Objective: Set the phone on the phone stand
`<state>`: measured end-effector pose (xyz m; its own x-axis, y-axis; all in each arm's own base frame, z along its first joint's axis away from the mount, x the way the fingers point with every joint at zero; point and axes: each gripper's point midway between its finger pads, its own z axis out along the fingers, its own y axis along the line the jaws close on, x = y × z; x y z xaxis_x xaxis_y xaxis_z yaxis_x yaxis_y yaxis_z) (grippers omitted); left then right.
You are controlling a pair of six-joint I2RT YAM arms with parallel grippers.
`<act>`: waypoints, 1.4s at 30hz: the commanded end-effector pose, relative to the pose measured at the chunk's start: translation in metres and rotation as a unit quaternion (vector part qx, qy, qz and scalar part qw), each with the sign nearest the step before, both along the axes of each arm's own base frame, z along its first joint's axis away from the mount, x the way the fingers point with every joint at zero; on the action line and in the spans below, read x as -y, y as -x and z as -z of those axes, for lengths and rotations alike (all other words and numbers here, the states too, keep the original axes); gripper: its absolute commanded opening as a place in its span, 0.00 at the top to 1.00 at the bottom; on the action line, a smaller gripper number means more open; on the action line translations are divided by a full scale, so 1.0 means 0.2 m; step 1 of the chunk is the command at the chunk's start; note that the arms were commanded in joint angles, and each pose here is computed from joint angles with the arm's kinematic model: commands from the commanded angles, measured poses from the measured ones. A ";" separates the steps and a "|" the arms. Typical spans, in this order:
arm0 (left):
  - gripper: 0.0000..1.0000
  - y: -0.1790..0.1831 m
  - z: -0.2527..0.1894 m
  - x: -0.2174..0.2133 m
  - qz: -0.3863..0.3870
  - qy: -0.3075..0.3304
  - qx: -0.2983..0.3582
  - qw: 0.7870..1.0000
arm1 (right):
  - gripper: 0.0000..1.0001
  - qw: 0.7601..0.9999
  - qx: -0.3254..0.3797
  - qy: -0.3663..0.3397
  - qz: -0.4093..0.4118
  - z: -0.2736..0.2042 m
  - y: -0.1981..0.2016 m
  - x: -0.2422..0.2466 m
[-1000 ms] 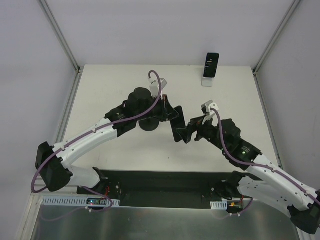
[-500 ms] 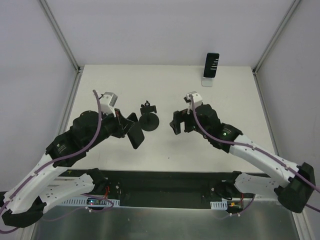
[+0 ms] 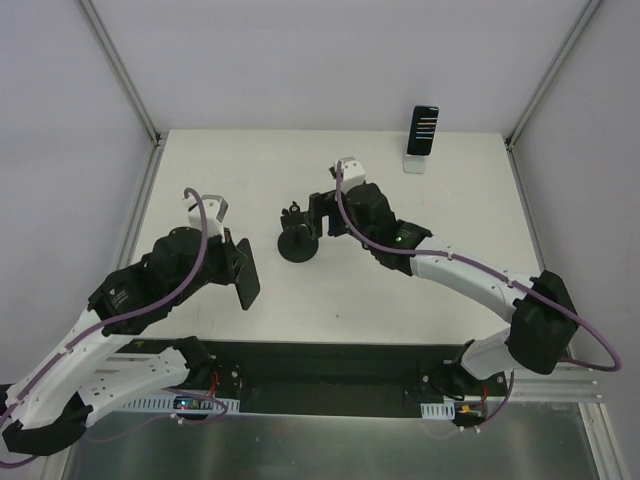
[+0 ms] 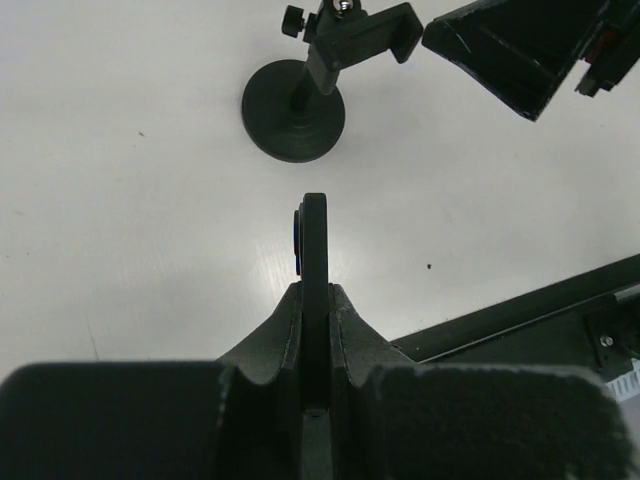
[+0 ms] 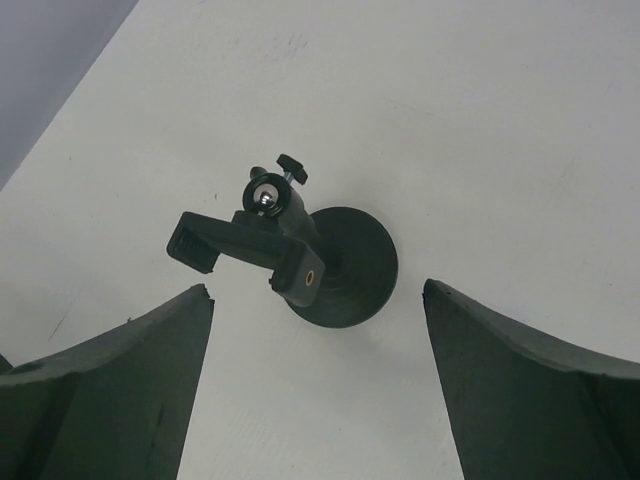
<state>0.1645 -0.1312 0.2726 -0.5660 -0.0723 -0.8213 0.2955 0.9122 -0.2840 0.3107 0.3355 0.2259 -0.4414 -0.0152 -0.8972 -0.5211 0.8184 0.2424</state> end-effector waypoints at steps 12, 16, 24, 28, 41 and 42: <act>1.00 -0.22 -0.08 0.03 -0.087 -0.025 0.019 0.996 | 0.50 0.998 0.050 0.020 -0.025 0.08 -0.04 -0.14; 1.00 -0.23 -0.08 0.06 -0.082 -0.016 0.021 0.996 | 0.55 0.998 0.058 0.021 -0.029 0.06 -0.04 -0.17; 1.00 -0.24 -0.07 0.10 -0.072 -0.002 0.015 0.997 | 0.70 0.997 0.067 0.030 -0.030 0.05 -0.05 -0.19; 1.00 -0.22 -0.05 0.16 -0.042 0.010 0.010 0.999 | 0.75 0.996 0.073 0.034 -0.028 0.03 -0.05 -0.19; 1.00 -0.20 -0.01 0.25 0.002 0.025 0.009 1.000 | 0.79 0.995 0.084 0.042 -0.031 0.01 -0.06 -0.20; 1.00 -0.20 -0.01 0.25 0.001 0.028 0.011 1.000 | 0.82 0.995 0.084 0.043 -0.032 0.01 -0.06 -0.20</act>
